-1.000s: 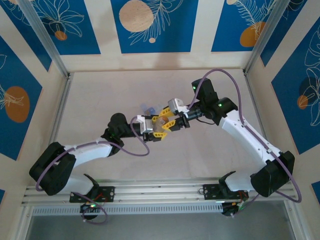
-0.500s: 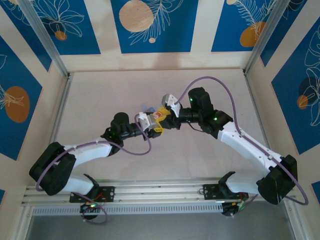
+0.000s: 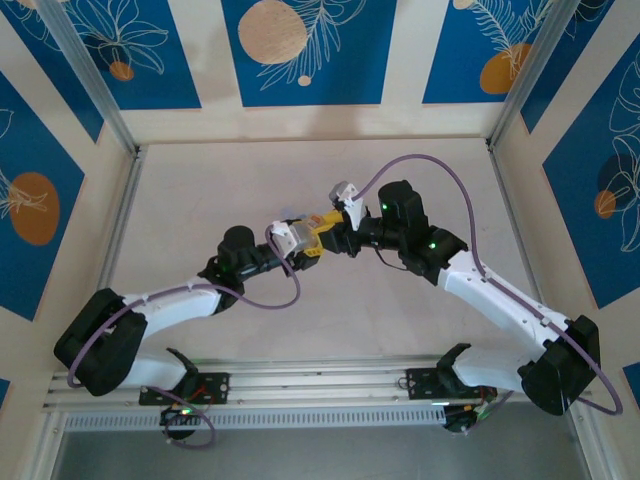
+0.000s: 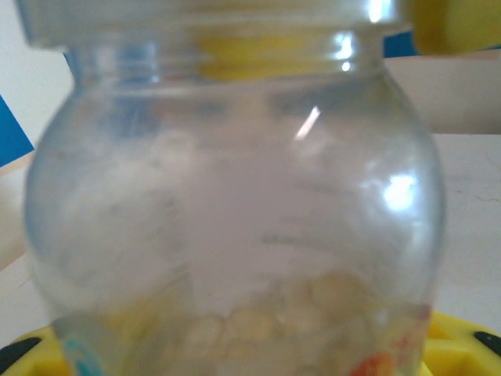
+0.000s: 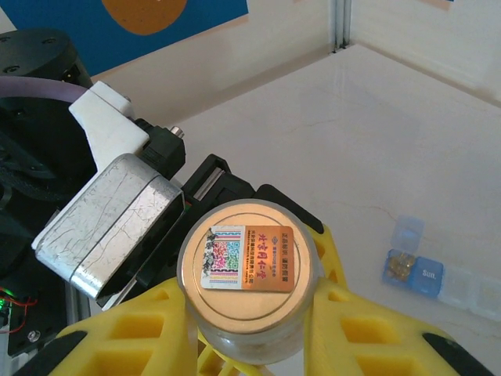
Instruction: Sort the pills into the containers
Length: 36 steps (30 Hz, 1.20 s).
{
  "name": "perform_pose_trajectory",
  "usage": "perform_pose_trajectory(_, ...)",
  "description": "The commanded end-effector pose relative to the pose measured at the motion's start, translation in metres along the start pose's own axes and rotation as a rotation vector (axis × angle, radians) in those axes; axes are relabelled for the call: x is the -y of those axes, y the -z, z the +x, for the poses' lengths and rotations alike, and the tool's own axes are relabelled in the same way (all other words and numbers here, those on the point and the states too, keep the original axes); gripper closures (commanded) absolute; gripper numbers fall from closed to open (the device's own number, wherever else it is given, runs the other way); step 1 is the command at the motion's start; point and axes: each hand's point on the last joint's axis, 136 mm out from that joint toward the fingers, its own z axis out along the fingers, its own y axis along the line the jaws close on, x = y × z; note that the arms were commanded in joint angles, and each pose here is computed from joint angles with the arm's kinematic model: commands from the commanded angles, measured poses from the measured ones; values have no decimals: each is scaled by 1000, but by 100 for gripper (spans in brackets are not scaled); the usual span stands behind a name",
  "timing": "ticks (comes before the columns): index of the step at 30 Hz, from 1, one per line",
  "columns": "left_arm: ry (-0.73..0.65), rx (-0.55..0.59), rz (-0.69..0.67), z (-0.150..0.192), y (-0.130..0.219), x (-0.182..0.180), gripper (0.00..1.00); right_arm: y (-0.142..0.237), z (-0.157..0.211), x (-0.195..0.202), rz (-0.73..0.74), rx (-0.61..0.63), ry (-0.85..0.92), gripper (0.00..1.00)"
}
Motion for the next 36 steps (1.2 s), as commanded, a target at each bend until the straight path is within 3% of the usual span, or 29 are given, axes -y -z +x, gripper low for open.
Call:
perform_pose_trajectory(1,-185,305,66,-88,21,17,100,4,38,56,256,-105,-122,71)
perform_pose_trajectory(12,-169,305,100,-88,20,22,100,13,37,64,270,-85,-157,70)
perform_pose_trajectory(14,-164,290,106,-85,19,23,100,13,31,55,219,-66,-119,65)
perform_pose_trajectory(18,-152,259,118,-77,16,23,100,23,12,26,82,-15,33,45)
perform_pose_trajectory(21,-142,250,140,-74,17,24,100,38,0,14,22,19,141,36)
perform_pose_trajectory(28,-111,256,333,-74,26,48,100,66,-16,-32,-285,75,398,34)
perform_pose_trajectory(36,-104,215,392,-67,29,58,100,75,-40,-58,-474,151,580,34)
